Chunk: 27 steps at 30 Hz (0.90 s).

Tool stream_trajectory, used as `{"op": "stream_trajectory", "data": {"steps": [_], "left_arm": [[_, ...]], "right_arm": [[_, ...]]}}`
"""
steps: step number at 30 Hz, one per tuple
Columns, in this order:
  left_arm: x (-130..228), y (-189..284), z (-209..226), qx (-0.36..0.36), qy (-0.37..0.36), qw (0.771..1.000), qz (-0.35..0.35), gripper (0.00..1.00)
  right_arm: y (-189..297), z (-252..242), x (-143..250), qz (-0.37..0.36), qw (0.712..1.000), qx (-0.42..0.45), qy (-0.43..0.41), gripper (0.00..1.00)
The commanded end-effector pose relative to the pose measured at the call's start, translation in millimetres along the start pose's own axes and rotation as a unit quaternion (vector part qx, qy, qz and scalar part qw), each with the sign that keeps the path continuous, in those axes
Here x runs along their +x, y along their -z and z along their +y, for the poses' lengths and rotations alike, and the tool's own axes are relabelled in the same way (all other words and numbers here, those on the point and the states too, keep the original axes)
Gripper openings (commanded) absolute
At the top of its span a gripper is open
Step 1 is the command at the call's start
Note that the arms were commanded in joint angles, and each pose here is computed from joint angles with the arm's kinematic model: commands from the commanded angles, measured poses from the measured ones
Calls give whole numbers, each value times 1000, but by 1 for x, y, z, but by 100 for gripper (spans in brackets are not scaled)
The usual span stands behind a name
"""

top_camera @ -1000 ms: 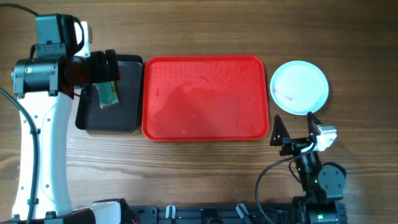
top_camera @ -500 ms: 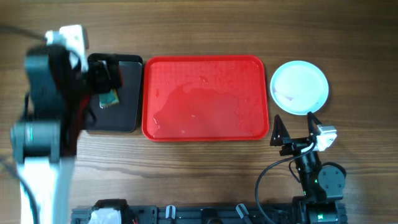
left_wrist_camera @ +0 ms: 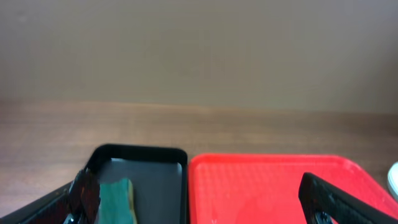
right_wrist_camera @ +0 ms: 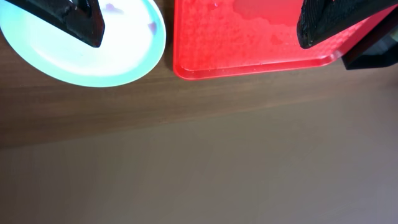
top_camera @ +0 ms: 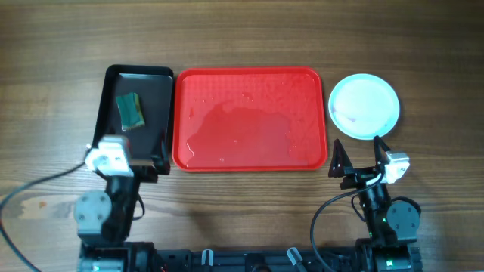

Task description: Clean dirty plates on tray and stack at the side

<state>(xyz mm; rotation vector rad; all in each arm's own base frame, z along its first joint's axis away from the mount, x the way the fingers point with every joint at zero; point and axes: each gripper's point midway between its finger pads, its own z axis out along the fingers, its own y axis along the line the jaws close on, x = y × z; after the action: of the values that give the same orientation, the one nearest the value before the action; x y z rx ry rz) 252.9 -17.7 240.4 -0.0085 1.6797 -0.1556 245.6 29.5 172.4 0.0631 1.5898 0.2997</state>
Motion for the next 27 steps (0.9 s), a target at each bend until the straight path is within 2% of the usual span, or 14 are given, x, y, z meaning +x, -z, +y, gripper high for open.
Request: {"op": "stream_trajectory", "data": {"steps": [1,5,11,18,27], "left_arm": [[26,1,-9,34,-3,999,-34,100],[40,2,-12,46,-6,997,-61,100],[57,2,-11,47,-7,997,-63,100],[84,-1,-8,41,-2,999,-15,100],[83,-1,-8,42,-3,999,-18,100]], "right_arm": [[0,0,-1,-4,1000,2,-4,100],[0,0,-1,-4,1000,2,-4,99],[0,0,-1,-4,1000,2,-4,99],[0,0,-1,-4,1000,2,-4,100],[0,0,-1,-4,1000,2,-4,99]]}}
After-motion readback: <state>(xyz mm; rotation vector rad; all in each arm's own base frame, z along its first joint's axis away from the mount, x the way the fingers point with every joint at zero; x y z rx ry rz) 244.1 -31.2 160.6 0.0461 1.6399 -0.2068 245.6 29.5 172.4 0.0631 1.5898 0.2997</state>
